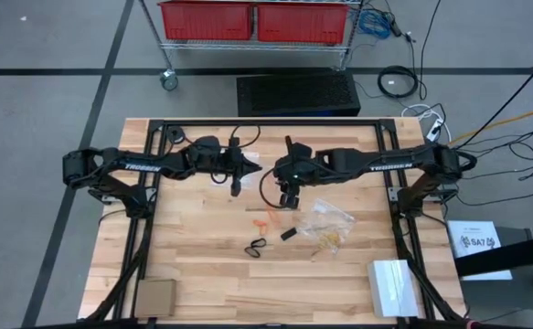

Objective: Sort rubber bands
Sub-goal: Put the orange rubber band into the top right transparent zip lock bag

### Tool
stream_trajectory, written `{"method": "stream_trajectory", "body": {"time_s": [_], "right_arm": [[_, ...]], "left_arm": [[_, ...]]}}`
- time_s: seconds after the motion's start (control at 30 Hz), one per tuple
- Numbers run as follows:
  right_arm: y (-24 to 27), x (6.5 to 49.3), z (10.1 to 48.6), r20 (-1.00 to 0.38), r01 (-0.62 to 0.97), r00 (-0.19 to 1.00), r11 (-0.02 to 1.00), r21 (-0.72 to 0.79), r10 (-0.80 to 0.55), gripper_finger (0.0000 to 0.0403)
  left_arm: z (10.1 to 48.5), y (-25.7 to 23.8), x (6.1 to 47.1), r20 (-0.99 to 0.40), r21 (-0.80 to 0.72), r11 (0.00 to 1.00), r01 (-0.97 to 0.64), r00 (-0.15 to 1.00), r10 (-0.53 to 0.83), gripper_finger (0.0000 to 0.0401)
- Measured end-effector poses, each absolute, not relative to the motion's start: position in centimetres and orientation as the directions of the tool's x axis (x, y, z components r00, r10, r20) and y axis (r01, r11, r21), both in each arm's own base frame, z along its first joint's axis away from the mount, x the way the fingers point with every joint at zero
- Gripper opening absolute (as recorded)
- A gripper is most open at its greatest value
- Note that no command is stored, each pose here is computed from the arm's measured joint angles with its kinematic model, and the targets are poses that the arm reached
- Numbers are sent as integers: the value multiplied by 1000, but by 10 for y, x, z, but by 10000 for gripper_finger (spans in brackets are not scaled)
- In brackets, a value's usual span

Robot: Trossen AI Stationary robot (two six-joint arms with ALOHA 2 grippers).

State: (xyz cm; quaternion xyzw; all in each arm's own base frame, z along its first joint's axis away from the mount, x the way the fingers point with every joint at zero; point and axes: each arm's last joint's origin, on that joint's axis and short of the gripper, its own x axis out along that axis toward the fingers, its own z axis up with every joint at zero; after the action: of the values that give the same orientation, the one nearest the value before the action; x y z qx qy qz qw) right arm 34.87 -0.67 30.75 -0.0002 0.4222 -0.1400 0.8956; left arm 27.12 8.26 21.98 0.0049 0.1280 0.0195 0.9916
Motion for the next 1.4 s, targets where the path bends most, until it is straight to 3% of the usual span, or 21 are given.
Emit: {"method": "stream_trajectory", "body": {"time_s": [0.13, 0.3, 0.53, 0.97, 1.1, 1.27, 1.4], "right_arm": [[0, 346, 313, -786, 243, 599, 970, -8, -156, 200], [14, 349, 267, -841, 257, 536, 963, 79, -74, 216], [23, 365, 189, -844, 300, 533, 947, 117, -64, 217], [24, 386, 125, -873, 370, 480, 923, 110, -89, 212], [23, 387, 121, -872, 384, 479, 918, 104, -101, 159], [22, 388, 122, -869, 332, 483, 941, 66, -109, 19], [19, 387, 134, -877, 298, 472, 952, 69, -84, 11]], "left_arm": [[220, 89, 269, -255, 15, 998, -62, 965, 64, 0], [215, 98, 264, -265, 6, 995, -97, 960, 95, 0], [215, 102, 262, -264, -4, 994, -106, 959, 102, 0], [213, 102, 261, -282, -8, 994, -108, 954, 101, 0], [213, 102, 261, -283, -2, 994, -106, 954, 101, 0], [213, 102, 261, -283, -2, 994, -106, 954, 101, 0], [213, 102, 261, -284, -2, 994, -106, 954, 101, 0]]}}
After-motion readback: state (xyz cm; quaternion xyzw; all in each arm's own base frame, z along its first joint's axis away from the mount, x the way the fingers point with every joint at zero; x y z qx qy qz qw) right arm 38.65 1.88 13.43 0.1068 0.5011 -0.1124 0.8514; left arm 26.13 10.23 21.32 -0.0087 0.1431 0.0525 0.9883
